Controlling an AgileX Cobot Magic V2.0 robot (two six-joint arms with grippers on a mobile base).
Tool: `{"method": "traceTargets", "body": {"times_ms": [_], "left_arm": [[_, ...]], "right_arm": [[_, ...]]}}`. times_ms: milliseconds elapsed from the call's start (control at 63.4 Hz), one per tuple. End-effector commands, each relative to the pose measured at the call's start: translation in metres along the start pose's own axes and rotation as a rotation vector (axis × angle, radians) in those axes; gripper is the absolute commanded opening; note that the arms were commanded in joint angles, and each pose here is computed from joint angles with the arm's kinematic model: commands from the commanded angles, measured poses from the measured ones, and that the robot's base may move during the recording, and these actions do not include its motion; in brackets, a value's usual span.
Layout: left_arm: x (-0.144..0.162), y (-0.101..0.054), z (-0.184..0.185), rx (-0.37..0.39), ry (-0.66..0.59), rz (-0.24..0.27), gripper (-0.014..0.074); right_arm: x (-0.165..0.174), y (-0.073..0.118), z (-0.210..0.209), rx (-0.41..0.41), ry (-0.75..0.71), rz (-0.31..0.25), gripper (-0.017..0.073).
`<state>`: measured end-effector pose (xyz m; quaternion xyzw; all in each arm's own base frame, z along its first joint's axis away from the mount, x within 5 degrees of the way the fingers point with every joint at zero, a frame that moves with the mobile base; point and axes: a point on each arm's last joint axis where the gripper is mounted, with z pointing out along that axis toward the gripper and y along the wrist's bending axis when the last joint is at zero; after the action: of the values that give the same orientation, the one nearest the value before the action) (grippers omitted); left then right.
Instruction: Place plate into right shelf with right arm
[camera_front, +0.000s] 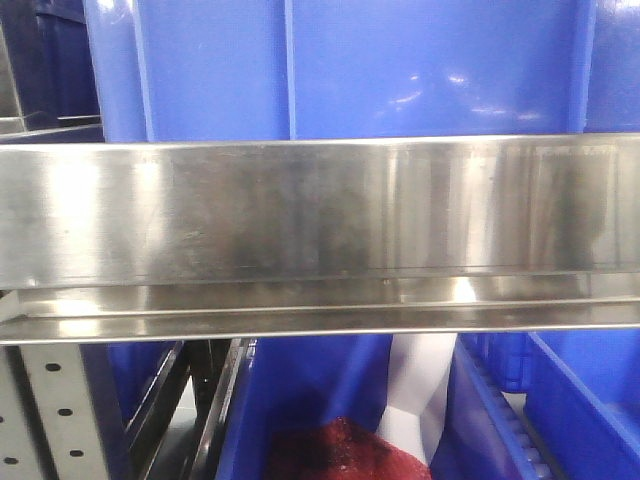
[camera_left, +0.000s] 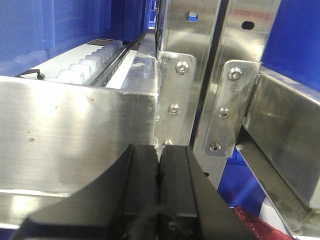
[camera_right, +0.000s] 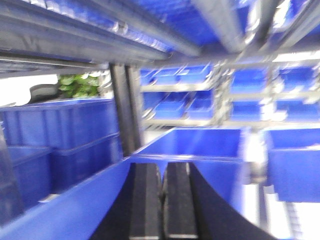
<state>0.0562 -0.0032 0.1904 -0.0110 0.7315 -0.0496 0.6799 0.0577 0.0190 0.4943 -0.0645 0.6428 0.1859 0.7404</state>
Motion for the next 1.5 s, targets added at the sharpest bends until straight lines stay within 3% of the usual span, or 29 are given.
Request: {"method": "traceTargets", "body": {"times_ms": [0,695,852,1105,1215,1294,1484], "left_arm": [[-0.005,-0.001,0.000,0.010,-0.085,-0.006,-0.0047],[-0.005,-0.001,0.000,0.010,-0.085,-0.006,-0.0047],[-0.005,-0.001,0.000,0.010,-0.085,-0.006,-0.0047],[-0.005,-0.001,0.000,0.010,-0.085,-0.006,-0.0047],[-0.005,-0.001,0.000,0.010,-0.085,-0.006,-0.0047],[-0.005,-0.001,0.000,0.010,-0.085,-0.006,-0.0047],[-0.005,-0.001,0.000,0.010,-0.085,-0.006,-0.0047]], "right_arm": [[-0.015,0.001,-0.011,0.001,-0.084,-0.027,0.0056],[-0.013,0.000,-0.012,0.010,-0.075,-0.040,0.0056],[-0.005,-0.006,-0.007,0.076,-0.116,-0.128,0.0056],[0.026,-0.020,-0.005,0.256,-0.172,-0.209,0.0056],[0.048,-0.028,-0.003,0.301,-0.198,-0.177,0.0056],[0.066,-0.033,-0.008,0.324,-0.236,-0.119,0.0056],[0.117,-0.039,-0.025,0.347,-0.219,-0.133,0.0056]]}}
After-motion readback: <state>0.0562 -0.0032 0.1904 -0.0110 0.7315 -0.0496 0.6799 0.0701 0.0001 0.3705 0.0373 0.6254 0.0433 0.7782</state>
